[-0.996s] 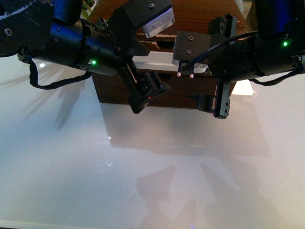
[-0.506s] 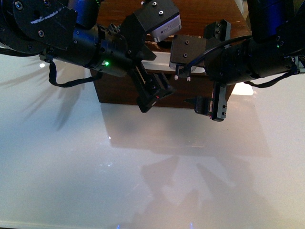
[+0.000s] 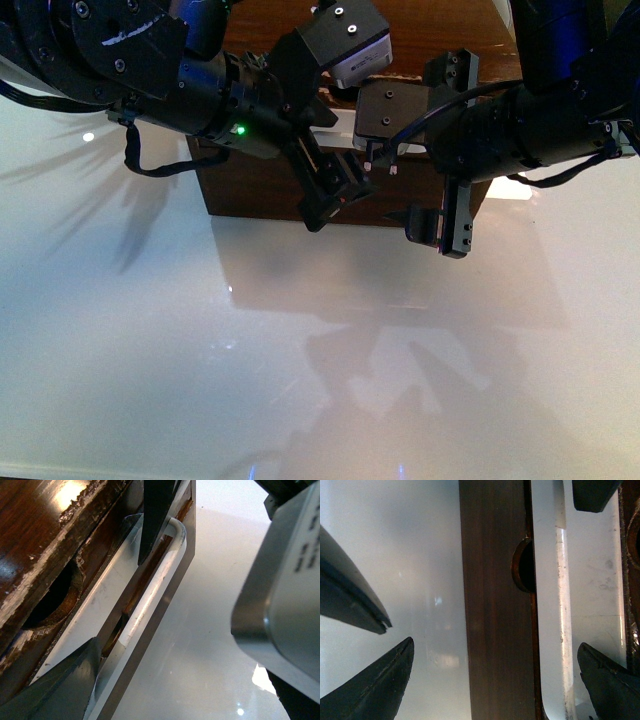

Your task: Open drawer

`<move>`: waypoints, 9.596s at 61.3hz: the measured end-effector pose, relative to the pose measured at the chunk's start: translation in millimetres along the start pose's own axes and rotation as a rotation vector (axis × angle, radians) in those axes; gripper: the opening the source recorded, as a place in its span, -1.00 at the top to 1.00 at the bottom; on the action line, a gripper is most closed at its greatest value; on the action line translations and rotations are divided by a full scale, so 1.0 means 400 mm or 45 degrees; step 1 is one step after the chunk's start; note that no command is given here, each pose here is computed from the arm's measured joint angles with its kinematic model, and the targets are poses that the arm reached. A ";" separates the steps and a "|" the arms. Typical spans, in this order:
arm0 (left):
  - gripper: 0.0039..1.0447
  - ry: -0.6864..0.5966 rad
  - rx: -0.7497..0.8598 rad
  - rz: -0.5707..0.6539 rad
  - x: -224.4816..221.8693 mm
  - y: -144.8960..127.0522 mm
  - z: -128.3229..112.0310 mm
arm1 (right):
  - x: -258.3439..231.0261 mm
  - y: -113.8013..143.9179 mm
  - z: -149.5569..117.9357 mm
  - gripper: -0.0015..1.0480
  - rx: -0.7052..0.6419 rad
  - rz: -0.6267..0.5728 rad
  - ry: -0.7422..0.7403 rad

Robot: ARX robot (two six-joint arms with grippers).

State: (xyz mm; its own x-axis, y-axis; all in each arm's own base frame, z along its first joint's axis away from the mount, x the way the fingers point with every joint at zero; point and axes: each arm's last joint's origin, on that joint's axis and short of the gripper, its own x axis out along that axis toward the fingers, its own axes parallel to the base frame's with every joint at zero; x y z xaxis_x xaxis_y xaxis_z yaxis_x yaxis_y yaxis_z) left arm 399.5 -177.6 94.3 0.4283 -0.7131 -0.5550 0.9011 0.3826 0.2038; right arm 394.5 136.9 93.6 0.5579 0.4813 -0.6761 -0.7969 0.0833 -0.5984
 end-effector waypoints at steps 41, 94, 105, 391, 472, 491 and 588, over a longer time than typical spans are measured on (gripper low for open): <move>-0.84 0.083 0.202 -0.049 0.028 0.014 -0.001 | 0.011 0.001 -0.005 -0.83 -0.024 0.028 0.006; -0.84 0.133 0.432 -0.110 0.049 0.001 0.024 | 0.027 0.011 0.003 -0.83 -0.074 0.063 0.010; -0.84 0.141 0.444 -0.145 0.049 -0.004 0.021 | 0.027 0.015 0.002 -0.83 -0.091 0.078 0.008; 0.97 -0.524 -0.683 1.361 -0.719 -0.250 -0.117 | -0.679 0.349 -0.050 0.96 1.430 -1.242 -0.420; 0.97 -0.542 -0.668 1.364 -0.729 -0.436 -0.155 | -0.707 0.451 -0.044 0.96 1.419 -1.256 -0.442; 0.97 -0.537 -0.670 1.363 -0.735 -0.452 -0.158 | -0.707 0.451 -0.044 0.96 1.418 -1.257 -0.443; -0.84 -0.535 -0.667 1.363 -0.742 -0.473 -0.164 | -0.707 0.451 -0.044 -0.83 1.418 -1.257 -0.444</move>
State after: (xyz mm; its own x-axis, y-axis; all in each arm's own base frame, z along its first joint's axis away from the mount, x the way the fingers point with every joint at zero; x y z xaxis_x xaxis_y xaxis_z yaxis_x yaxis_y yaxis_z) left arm 97.3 0.2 167.5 1.0000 0.0027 0.0078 -0.0026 1.0000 -0.0052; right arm 97.0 0.4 169.1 0.9999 0.0034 0.0132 -0.0033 0.9999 -0.0097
